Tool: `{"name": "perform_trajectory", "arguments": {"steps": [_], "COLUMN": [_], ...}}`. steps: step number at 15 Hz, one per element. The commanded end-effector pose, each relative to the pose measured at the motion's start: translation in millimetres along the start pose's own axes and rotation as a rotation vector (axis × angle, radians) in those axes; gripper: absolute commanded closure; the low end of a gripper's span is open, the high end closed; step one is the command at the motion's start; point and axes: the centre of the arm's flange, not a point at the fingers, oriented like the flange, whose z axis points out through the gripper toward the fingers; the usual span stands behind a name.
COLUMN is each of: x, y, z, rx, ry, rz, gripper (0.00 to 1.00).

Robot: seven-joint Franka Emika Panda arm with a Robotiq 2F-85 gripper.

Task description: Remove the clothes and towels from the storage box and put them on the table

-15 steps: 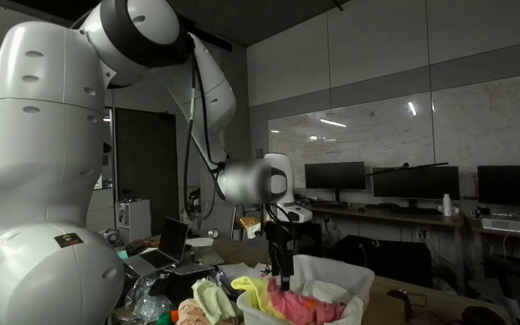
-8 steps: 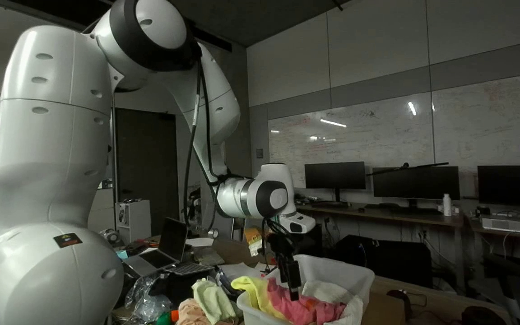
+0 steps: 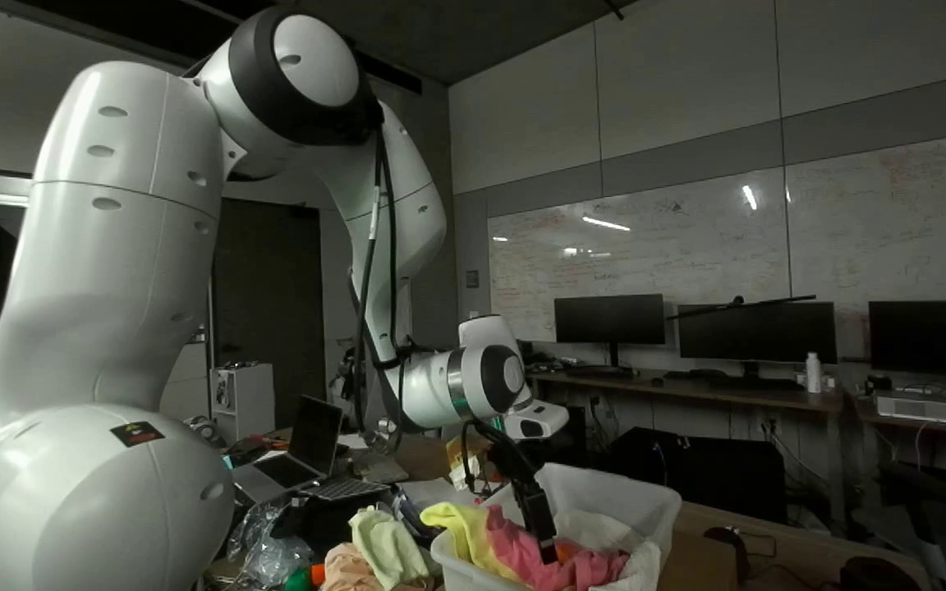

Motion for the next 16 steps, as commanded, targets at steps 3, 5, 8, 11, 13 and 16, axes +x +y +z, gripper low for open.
{"name": "perform_trajectory", "arguments": {"steps": [3, 5, 8, 11, 13, 16], "x": [-9.4, -10.8, -10.7, -9.8, -9.7, -10.2], "y": [-10.0, -12.1, -12.7, -12.1, -11.7, -10.8], "z": [6.2, 7.3, 7.0, 7.7, 7.6, 7.2], "rx": [-0.017, -0.011, -0.010, -0.016, -0.018, -0.026], "ry": [0.071, 0.073, 0.075, 0.076, 0.080, 0.087], "rz": [0.020, 0.020, 0.025, 0.028, 0.028, 0.034], "gripper": [0.00, 0.00, 0.21, 0.42, 0.56, 0.81]}}
